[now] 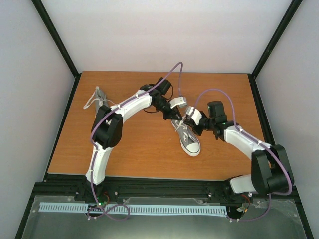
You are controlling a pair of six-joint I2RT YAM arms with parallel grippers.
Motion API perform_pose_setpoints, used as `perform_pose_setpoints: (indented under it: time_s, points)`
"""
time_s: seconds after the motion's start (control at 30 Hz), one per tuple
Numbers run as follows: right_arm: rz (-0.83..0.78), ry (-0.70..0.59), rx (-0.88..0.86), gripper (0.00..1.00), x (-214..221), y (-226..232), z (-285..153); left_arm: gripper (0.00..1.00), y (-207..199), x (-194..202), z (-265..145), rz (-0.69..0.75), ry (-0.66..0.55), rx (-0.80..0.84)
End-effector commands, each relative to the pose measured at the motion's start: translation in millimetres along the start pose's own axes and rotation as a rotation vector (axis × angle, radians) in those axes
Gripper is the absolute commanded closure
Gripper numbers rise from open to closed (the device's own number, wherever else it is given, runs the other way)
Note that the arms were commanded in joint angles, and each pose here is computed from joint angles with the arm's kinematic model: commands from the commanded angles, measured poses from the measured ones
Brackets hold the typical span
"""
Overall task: Tie the shoes
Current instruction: Cross the shoelace with the shoelace.
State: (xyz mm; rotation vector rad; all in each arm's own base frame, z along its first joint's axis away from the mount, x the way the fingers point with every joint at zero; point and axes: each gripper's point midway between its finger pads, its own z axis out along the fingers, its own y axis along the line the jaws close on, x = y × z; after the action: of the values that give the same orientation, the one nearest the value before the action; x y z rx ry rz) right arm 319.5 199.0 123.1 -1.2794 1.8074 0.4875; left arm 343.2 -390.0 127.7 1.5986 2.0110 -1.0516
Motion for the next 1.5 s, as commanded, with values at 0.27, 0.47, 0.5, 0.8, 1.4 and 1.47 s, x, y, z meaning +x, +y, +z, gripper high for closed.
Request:
perform_pose_setpoints:
  time_s: [0.27, 0.47, 0.5, 0.8, 1.4, 1.47]
  points:
    - [0.169, -0.038, -0.060, 0.97, -26.3, 27.1, -33.4, 0.99, 9.1, -5.8, 0.6, 0.020, -0.023, -0.014]
    - [0.236, 0.036, 0.034, 0.80, -8.8, 7.2, -24.5, 0.99, 5.4, -5.6, -0.8, 0.029, -0.028, -0.003]
    - [0.223, 0.035, 0.032, 0.78, -8.1, 5.5, -20.8, 0.99, 5.2, -5.9, -0.5, 0.032, -0.028, -0.004]
    - [0.200, 0.077, 0.037, 0.71, 7.0, -14.0, 8.7, 0.99, 4.4, -7.4, -0.6, 0.030, -0.035, 0.005]
    - [0.234, 0.103, -0.015, 0.97, 4.8, -4.1, 2.9, 0.99, 8.6, -3.5, 1.3, 0.031, -0.019, -0.012]
    - [0.274, 0.080, -0.037, 0.97, -6.4, 3.8, -7.4, 0.99, 11.6, -2.2, 2.7, 0.029, -0.015, -0.022]
